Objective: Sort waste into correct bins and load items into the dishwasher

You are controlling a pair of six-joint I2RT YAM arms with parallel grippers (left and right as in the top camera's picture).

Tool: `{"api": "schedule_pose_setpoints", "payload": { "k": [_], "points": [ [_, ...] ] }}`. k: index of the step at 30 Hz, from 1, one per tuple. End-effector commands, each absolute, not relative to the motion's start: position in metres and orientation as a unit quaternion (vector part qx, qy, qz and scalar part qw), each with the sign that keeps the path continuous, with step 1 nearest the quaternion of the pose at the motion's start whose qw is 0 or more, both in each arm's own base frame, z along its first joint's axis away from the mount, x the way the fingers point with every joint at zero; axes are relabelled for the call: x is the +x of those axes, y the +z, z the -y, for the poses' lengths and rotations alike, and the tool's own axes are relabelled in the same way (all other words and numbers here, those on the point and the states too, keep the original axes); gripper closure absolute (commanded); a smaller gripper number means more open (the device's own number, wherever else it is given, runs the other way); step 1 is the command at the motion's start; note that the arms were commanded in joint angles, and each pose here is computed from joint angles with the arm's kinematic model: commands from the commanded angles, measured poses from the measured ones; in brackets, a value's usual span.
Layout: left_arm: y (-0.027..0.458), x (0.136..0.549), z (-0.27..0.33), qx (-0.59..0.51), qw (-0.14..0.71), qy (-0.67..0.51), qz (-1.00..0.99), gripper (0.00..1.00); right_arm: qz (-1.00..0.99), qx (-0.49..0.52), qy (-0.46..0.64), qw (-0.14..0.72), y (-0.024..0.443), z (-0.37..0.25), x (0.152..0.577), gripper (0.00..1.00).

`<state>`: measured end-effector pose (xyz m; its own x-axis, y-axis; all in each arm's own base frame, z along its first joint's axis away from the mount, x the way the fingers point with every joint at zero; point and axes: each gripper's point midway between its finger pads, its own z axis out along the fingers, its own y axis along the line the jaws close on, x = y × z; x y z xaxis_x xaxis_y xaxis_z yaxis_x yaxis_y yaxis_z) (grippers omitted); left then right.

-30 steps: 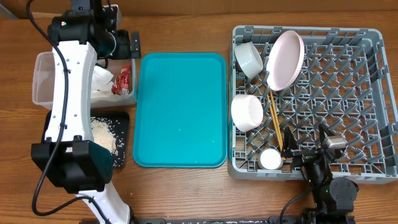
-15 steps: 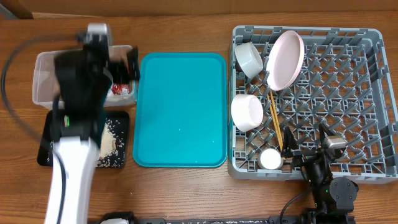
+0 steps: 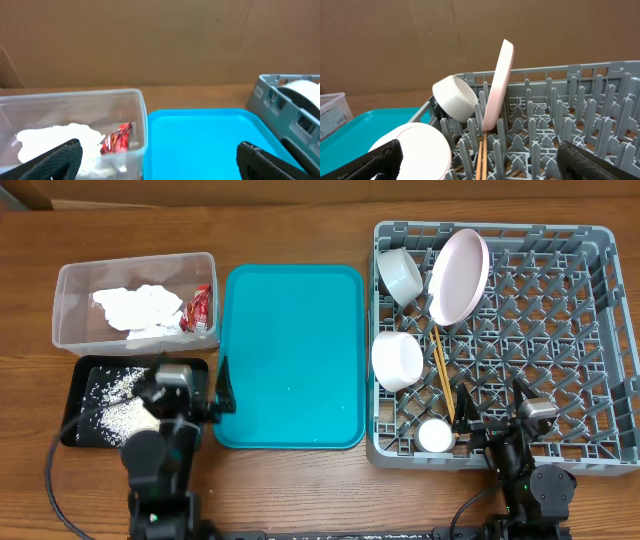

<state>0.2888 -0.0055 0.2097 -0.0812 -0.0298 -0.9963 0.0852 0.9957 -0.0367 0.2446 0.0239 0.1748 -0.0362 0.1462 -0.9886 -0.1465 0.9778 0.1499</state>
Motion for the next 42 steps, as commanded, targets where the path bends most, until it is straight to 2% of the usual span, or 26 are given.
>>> {"api": "schedule_pose_setpoints", "payload": {
  "k": [1, 8, 17, 42],
  "points": [
    [0.202, 0.274, 0.005, 0.023, 0.696, -0.035, -0.716, 0.00, -0.710, 0.000, 0.105, 0.696, 0.173, -0.024, 0.245, 0.00],
    [0.187, 0.258, 0.008, 0.043, 0.721, -0.020, -0.691, 0.00, -0.710, 0.000, 0.105, 0.696, 0.173, -0.024, 0.245, 0.00],
    [0.151, 0.247, 0.005, 0.029, 0.671, -0.018, -0.741, 0.00, -0.710, 0.000, 0.105, 0.696, 0.173, -0.024, 0.245, 0.00],
    [0.159, 0.245, 0.013, 0.042, 0.684, -0.027, -0.728, 0.00, -0.710, 0.000, 0.105, 0.696, 0.173, -0.024, 0.245, 0.00]
  ]
}}
